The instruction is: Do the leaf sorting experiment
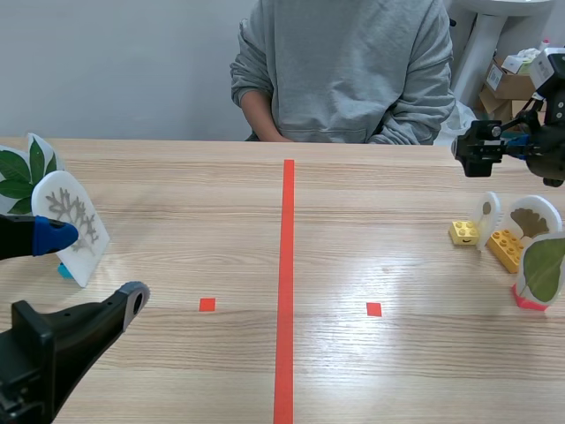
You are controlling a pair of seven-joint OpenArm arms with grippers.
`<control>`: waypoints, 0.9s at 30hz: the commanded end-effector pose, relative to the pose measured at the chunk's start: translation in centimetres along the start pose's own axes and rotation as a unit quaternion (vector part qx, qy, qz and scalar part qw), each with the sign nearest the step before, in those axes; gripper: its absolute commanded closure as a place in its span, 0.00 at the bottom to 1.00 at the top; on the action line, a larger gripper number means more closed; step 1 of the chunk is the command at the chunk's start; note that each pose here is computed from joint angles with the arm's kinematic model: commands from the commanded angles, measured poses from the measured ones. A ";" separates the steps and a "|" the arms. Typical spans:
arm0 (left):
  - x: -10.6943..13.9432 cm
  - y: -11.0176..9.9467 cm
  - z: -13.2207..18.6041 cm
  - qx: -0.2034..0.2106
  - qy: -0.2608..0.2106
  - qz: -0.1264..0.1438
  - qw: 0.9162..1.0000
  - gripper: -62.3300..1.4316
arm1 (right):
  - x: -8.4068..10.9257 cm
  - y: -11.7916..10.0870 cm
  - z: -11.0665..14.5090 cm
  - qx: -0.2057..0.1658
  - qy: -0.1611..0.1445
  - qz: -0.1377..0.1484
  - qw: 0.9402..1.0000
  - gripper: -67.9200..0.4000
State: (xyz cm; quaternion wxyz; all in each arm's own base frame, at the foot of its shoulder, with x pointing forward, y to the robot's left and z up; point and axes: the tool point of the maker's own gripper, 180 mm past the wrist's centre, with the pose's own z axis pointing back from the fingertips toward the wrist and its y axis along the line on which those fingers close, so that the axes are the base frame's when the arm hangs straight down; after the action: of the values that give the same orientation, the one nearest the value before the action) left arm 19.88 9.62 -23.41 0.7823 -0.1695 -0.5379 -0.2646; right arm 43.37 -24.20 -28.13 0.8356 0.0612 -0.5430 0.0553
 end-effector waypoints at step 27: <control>2.4 0.2 0.1 0.003 -0.064 0.003 0.998 0.09 | 1.6 13.1 14.4 0.206 -0.069 0.144 0.965 0.28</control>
State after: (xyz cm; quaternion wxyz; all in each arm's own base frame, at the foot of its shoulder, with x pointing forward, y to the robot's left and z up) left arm 20.33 9.24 -21.64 0.7534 -0.1830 -0.5776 -0.2555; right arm 28.77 -13.21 -20.81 0.7531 0.1568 -0.5735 0.2818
